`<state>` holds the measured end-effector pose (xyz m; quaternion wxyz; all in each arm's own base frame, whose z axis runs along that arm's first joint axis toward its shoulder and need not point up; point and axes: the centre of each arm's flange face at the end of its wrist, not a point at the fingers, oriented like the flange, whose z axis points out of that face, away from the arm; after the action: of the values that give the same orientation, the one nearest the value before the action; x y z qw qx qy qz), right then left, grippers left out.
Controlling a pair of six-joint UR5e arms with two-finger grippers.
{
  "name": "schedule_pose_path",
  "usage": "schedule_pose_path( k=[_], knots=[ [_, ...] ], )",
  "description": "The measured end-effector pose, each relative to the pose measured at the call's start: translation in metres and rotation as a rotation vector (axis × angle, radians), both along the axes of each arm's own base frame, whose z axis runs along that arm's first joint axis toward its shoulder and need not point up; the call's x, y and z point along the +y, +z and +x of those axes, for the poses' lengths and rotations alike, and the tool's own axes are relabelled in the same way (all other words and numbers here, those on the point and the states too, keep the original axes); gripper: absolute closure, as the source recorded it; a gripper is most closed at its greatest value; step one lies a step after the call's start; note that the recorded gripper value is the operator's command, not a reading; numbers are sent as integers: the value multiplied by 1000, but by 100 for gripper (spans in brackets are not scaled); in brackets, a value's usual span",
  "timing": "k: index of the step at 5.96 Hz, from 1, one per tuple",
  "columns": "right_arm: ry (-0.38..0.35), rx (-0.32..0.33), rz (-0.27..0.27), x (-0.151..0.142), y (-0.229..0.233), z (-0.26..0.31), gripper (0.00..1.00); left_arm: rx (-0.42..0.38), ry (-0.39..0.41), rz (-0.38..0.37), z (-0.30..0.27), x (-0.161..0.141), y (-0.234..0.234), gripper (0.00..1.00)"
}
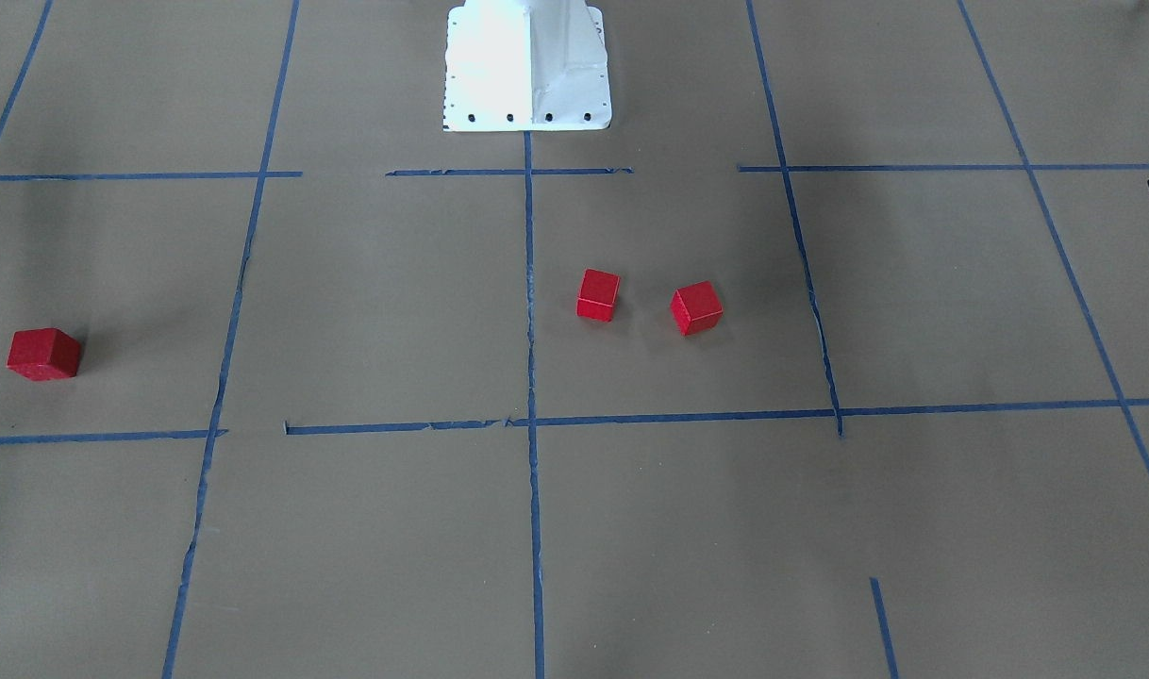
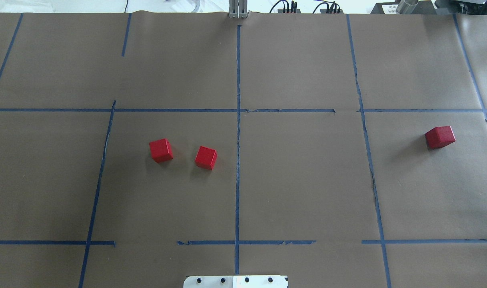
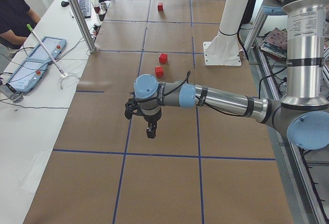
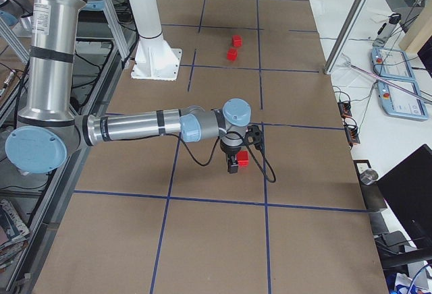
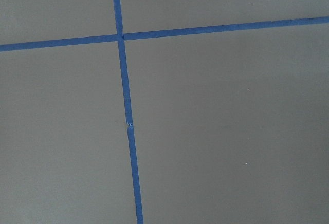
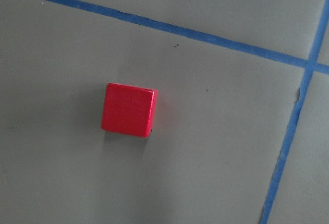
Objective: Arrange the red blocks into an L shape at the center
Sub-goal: 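Lower the right gripper onto the outlying red cube and grasp it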
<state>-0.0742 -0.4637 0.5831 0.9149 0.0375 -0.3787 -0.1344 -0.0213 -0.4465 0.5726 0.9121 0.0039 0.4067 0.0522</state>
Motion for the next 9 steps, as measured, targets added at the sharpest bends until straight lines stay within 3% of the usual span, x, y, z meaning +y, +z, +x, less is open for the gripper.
schedule_pose_path(
  k=[2, 4, 6, 7, 8, 9],
  knots=[
    [41, -8, -6, -29, 8, -63, 1, 0, 0, 4, 0, -1, -2, 0],
    [98, -25, -7, -30, 10, -103, 1, 1, 0, 7, 0, -1, -3, 0],
    [108, -13, -27, -28, 22, -111, 2, 1, 0, 6, 0, -1, -3, 0],
    [108, -2, -36, -28, 29, -113, 25, 1, 0, 7, 0, -1, -3, 0],
    [105, 6, -42, -28, 34, -116, 61, 2, 0, 8, 0, -1, -4, 0],
    [103, 10, -41, -29, 35, -119, 87, 2, 0, 11, 0, -1, -5, 0]
  ],
)
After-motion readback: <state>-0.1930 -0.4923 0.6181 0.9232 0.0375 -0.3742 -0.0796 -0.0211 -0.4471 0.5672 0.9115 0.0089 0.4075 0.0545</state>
